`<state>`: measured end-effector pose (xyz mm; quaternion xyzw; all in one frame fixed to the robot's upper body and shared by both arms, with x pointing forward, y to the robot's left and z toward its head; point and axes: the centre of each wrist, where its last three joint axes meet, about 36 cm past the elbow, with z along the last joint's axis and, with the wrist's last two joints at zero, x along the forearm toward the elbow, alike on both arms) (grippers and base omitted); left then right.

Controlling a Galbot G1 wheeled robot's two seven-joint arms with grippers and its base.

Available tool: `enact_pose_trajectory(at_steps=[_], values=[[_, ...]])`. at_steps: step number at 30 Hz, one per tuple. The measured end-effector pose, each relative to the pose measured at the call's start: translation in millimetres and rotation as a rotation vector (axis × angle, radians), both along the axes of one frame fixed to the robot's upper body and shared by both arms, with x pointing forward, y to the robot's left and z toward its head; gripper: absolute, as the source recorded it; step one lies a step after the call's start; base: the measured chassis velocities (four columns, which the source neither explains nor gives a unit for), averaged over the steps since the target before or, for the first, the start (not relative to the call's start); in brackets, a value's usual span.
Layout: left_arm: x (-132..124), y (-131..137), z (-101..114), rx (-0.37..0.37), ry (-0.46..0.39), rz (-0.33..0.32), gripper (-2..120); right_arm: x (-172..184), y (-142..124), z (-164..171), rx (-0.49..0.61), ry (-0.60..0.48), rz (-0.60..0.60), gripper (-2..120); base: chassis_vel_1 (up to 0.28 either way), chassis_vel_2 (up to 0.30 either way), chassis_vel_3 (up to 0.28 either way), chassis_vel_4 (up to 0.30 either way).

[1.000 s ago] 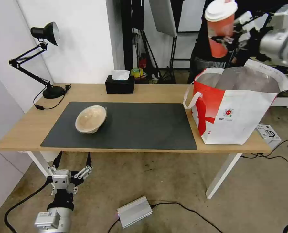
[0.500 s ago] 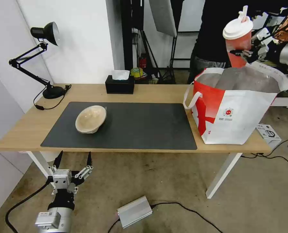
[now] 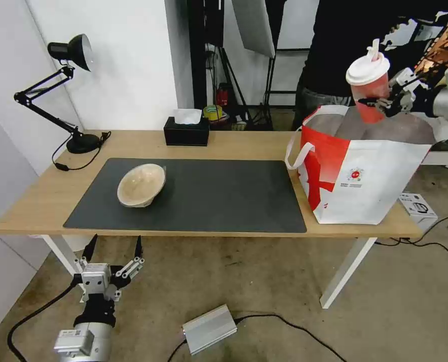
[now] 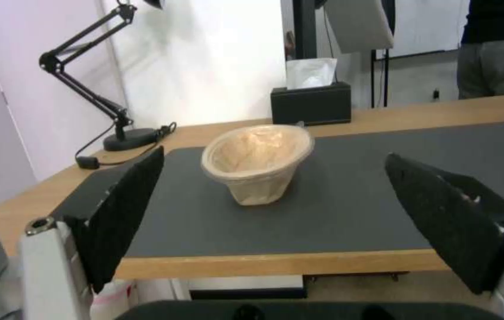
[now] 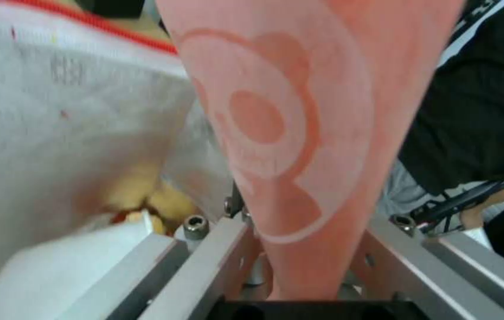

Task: Pick up the trash from the table and place it into the takeout bag.

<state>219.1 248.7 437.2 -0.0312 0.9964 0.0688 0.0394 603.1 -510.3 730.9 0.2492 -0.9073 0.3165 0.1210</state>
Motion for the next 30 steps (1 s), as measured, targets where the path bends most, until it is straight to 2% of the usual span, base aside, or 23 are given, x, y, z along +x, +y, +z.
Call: enact_pose_trajectory(at_steps=[11,30], values=[[-1.2,-0.8,-0.5,-0.003,-0.003,0.001,100,-0.7,-8.7,-15.3,-0.044,0.05,-0.001,3,0.0,0.0,0.0,0.0],[0.6,-2.1,-0.1,-0.007,-0.01,-0.001,100,-17.5,7.6,-36.4,-0.086,0.111,0.07,3,0.0,0.0,0.0,0.0]])
